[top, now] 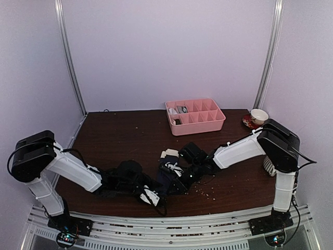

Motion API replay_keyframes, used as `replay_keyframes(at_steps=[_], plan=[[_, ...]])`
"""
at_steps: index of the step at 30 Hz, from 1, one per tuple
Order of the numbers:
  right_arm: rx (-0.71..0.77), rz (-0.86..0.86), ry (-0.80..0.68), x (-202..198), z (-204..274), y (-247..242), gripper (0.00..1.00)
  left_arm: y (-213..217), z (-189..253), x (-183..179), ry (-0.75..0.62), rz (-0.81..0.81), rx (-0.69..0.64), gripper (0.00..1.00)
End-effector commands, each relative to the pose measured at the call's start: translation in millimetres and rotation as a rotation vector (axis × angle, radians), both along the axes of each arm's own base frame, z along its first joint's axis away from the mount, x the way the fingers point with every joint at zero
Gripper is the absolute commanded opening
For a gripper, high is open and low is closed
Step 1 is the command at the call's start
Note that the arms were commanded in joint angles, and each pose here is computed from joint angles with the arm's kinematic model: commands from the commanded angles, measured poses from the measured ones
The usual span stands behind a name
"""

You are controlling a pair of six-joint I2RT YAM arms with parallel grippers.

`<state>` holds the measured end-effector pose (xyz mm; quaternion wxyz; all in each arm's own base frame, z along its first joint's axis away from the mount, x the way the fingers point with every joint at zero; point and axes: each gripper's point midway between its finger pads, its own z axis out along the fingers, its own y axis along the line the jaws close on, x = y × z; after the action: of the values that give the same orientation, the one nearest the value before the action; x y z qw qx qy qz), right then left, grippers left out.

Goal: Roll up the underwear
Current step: Roll the underwear at the center of the board.

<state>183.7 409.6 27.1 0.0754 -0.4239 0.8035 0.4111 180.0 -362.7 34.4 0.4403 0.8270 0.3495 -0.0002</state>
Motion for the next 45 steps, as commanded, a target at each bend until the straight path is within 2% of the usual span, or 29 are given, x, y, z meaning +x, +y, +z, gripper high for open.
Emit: replay_keyframes(at_steps=[1,6,8,15,17,26,32,36,41,45], plan=[[-0.03,-0.009,-0.002,4.9,-8.6,-3.2,0.0,-2.3,-8.7,2.3,0.031,0.032,0.021,0.33],[-0.022,-0.002,-0.03,7.6,-1.1,-2.1,0.0,-1.5,-21.6,0.2,0.11,0.061,0.076,0.0],[0.003,0.0,-0.073,10.0,12.8,-2.3,0.06,0.5,-26.0,-3.4,0.161,0.067,0.105,0.0],[0.086,0.022,-0.293,4.8,70.0,-20.0,0.44,4.0,-21.4,-13.2,0.413,0.073,0.148,0.0],[0.087,0.03,-0.356,-0.1,78.1,-28.1,0.5,4.0,-19.4,-13.7,0.483,0.081,0.152,0.0],[0.051,-0.082,-0.66,-10.4,97.0,-73.3,0.5,4.5,-20.0,-7.6,0.843,0.134,0.178,0.0],[0.087,-0.159,-0.805,-24.6,119.4,-89.2,0.5,2.2,-19.1,4.3,1.087,0.167,0.173,0.0],[0.088,-0.07,-0.878,-53.9,114.5,-74.6,0.51,2.0,-27.2,8.5,1.154,0.203,0.189,0.0],[-0.008,0.033,-0.978,-66.2,90.5,-53.7,0.46,1.6,-37.6,12.6,1.237,0.247,0.215,0.0],[-0.145,0.122,-1.1,-60.6,71.9,-32.5,0.42,3.7,-46.1,16.5,1.341,0.275,0.228,0.0]])
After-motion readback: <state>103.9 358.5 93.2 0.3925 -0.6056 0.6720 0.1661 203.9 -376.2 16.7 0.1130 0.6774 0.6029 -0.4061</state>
